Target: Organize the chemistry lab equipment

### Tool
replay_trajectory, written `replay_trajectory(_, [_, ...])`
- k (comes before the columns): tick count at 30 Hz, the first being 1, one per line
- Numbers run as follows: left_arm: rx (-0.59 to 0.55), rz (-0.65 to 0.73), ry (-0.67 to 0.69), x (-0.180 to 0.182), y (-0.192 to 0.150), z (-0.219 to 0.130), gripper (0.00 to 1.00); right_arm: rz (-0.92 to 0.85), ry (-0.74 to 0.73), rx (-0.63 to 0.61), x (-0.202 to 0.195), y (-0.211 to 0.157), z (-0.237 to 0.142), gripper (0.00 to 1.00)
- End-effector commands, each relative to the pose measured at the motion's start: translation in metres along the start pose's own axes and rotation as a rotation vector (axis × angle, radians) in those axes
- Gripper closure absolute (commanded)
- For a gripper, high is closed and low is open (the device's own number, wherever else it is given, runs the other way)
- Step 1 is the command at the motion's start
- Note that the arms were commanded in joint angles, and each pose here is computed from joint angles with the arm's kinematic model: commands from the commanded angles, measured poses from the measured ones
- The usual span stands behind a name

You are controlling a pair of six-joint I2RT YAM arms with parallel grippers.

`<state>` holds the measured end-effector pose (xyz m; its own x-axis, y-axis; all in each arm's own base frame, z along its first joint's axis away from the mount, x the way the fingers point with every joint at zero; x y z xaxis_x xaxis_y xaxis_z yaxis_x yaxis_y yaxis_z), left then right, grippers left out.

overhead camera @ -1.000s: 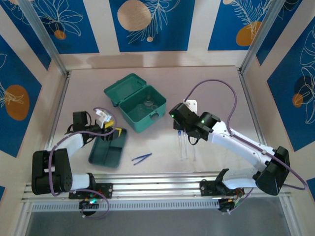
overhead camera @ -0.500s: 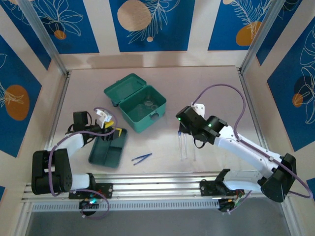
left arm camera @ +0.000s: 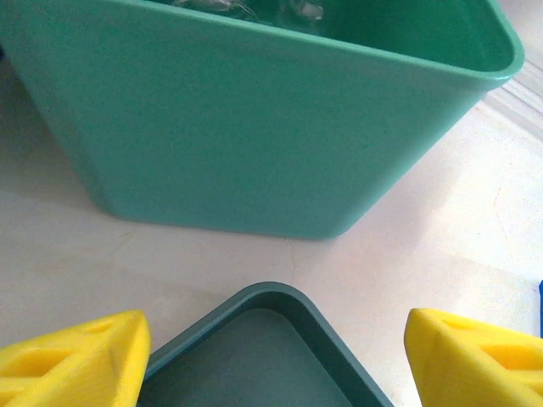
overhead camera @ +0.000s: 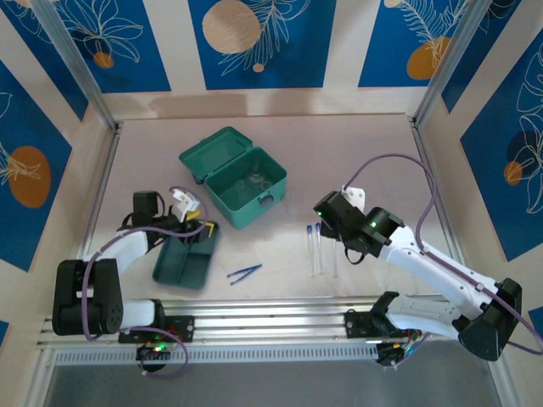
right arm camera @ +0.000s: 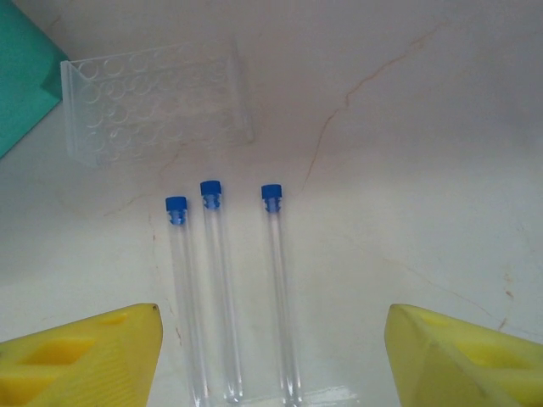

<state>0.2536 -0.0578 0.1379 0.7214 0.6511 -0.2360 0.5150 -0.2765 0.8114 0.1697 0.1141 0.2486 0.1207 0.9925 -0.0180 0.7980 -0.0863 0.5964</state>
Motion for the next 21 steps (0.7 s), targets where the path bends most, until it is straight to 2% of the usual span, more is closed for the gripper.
replay_trajectory(1, [0.043,0.067,0.018,-0.005,0.008,0.003,0.22,0.027,-0.015,0.016,-0.007,-0.006,0.0,0.3])
replay_trajectory(7, [0.131,0.143,0.007,-0.016,0.015,0.008,0.22,0.025,-0.025,0.02,-0.011,-0.014,0.0,0.3])
replay_trajectory(14, [0.281,0.311,-0.055,-0.044,0.028,0.012,0.22,0.023,-0.027,0.025,-0.018,-0.023,0.004,0.3])
replay_trajectory(21, [0.419,0.351,-0.154,-0.079,0.036,0.01,0.21,0.017,-0.018,0.033,-0.021,-0.027,0.008,0.29])
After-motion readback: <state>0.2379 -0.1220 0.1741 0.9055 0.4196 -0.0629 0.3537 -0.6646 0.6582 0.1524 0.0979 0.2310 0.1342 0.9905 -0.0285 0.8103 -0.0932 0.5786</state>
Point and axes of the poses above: each hand's point on the last joint's axis, 136 mm out from that joint toward the fingers, its own z axis out along the fingers, its own x axis along the line the jaws close on, y = z × x, the point moved 9 cm from there along -z, back along the fingers, and after that the axes turned 3 degrees about -z, right-handed, at the moved point
